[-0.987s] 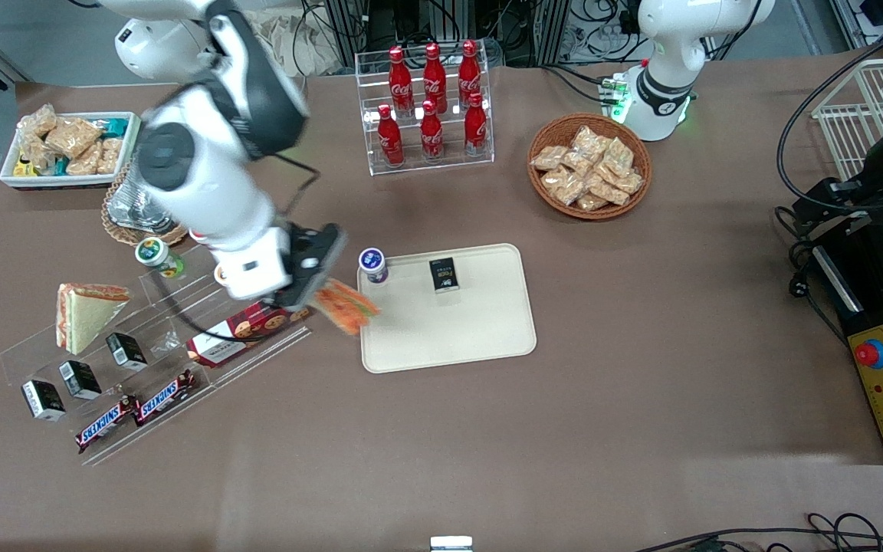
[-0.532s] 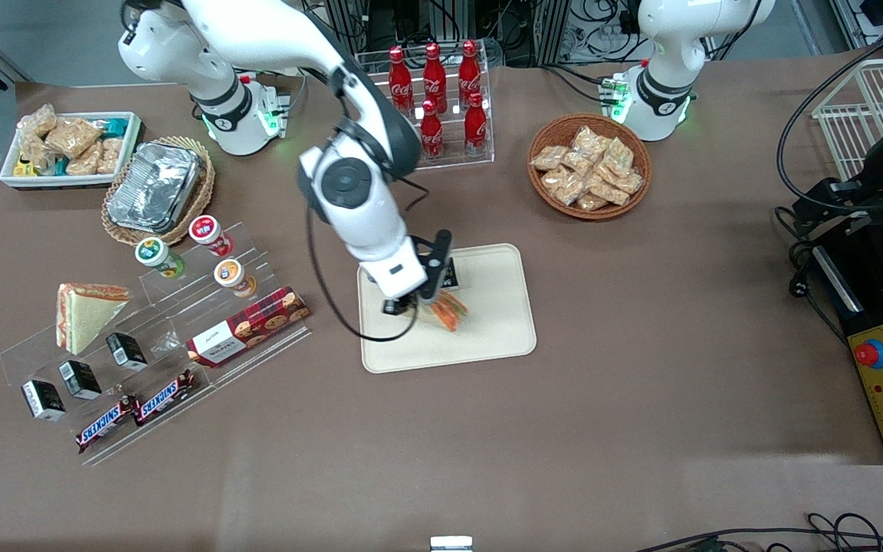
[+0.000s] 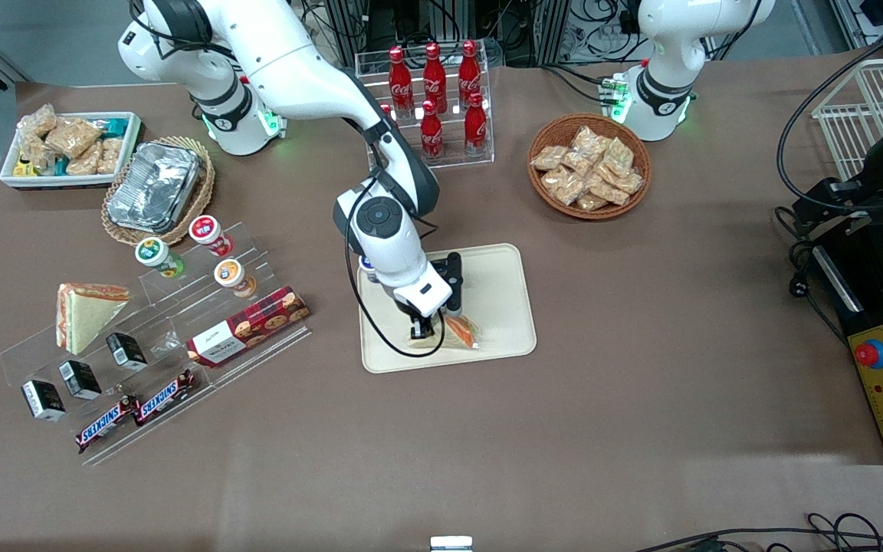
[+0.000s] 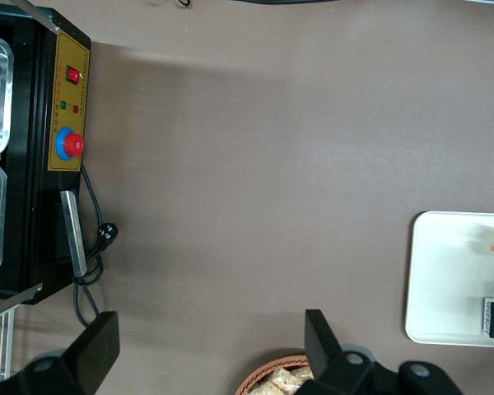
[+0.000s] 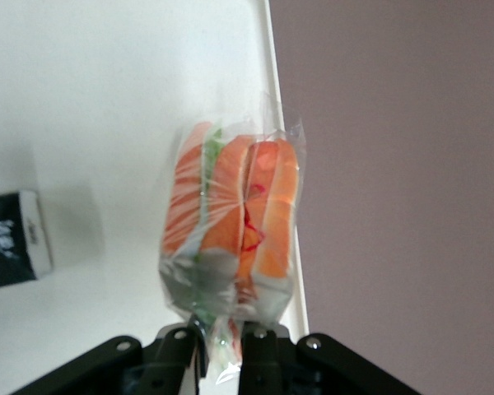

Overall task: Place sandwich on tray
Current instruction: 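Lower the sandwich onto the tray and open the right gripper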

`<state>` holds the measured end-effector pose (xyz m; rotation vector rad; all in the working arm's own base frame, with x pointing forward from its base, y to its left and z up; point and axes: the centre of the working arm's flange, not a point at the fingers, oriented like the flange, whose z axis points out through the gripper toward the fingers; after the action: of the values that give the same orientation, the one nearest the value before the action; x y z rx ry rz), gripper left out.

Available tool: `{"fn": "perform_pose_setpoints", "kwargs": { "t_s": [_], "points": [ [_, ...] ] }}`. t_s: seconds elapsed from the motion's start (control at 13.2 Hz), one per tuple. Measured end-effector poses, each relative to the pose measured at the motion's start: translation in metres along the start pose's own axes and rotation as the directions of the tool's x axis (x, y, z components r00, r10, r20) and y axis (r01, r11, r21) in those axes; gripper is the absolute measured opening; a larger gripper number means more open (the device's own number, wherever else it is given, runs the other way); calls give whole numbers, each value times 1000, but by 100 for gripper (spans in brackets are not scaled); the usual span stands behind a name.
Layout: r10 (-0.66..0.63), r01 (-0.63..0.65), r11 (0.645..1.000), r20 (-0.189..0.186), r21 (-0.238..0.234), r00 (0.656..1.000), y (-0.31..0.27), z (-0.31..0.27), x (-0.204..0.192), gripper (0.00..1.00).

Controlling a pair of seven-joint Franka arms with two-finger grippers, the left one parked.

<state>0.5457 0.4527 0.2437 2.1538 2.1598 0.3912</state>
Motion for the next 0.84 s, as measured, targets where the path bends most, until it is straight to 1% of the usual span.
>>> {"fn": "perform_pose_setpoints", "kwargs": {
  "t_s": [0.15,0.38,0.46,0.53,0.61,0.76,0.84],
  "points": [
    [-44,44,999,0,-16,999,-2,11,-2,18],
    [-59,59,998,5,-15,998,-6,20,-1,18],
    [-61,61,998,4,-14,998,-8,20,1,15],
    [-63,63,998,3,-14,998,-8,20,2,15],
    [-63,63,998,2,-13,998,-9,20,2,22],
    [-67,67,998,-2,-10,998,-11,20,5,41],
    [-68,68,998,-3,-9,998,-12,20,6,52]
  ]
}}
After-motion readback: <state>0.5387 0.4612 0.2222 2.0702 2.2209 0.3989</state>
